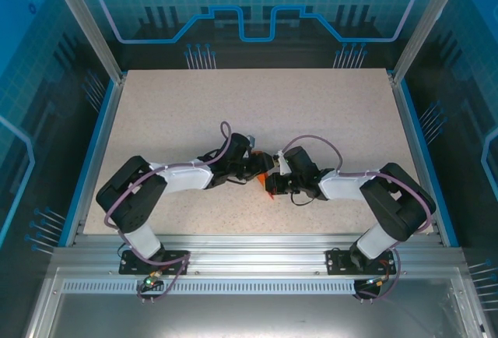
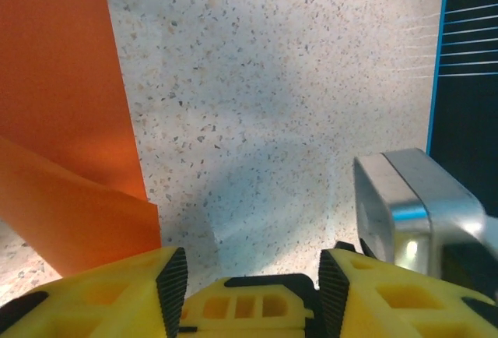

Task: Fold a paper plane with a square sheet of paper (pick it up from the middle)
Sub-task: Fold the wing for the fifth time at the center of the table.

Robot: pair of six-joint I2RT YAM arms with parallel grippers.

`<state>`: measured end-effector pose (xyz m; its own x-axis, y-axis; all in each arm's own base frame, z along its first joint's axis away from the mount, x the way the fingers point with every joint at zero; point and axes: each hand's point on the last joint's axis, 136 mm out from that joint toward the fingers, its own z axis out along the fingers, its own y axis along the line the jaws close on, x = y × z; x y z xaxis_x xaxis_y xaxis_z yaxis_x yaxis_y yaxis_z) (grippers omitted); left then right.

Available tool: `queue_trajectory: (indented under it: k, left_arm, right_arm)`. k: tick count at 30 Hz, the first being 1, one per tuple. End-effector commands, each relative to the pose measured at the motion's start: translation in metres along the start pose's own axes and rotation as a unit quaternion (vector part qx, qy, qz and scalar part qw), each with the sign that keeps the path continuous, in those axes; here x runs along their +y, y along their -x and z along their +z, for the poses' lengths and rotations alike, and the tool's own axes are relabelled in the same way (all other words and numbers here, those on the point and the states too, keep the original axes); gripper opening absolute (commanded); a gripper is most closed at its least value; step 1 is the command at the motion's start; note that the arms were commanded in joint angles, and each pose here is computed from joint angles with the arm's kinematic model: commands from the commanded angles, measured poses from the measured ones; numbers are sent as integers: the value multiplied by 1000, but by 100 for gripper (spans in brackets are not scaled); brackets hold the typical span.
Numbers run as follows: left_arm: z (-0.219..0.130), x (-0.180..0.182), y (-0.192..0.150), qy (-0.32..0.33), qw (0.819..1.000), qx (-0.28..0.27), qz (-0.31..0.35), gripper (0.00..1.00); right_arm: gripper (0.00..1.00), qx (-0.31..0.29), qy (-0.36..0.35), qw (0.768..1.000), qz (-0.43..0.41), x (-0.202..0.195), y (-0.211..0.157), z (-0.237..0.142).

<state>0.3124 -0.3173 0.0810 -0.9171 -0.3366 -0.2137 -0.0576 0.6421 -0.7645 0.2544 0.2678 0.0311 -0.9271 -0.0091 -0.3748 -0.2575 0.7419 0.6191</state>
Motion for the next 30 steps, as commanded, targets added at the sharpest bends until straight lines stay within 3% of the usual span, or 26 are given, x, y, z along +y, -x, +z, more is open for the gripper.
queue_trajectory:
  k: [1, 15, 30]
  left_arm:
    - [-17, -14, 5, -22, 999, -15, 23, 56]
    - [0, 3, 4, -1, 1000, -11, 19, 57]
    - [11, 10, 10, 9, 999, -11, 39, 58]
  right_arm:
    - [0, -9, 55, 998, 31, 9, 4, 0]
    - [0, -11, 115, 987, 107, 2, 7, 4]
    - [5, -11, 97, 986, 133, -12, 7, 2]
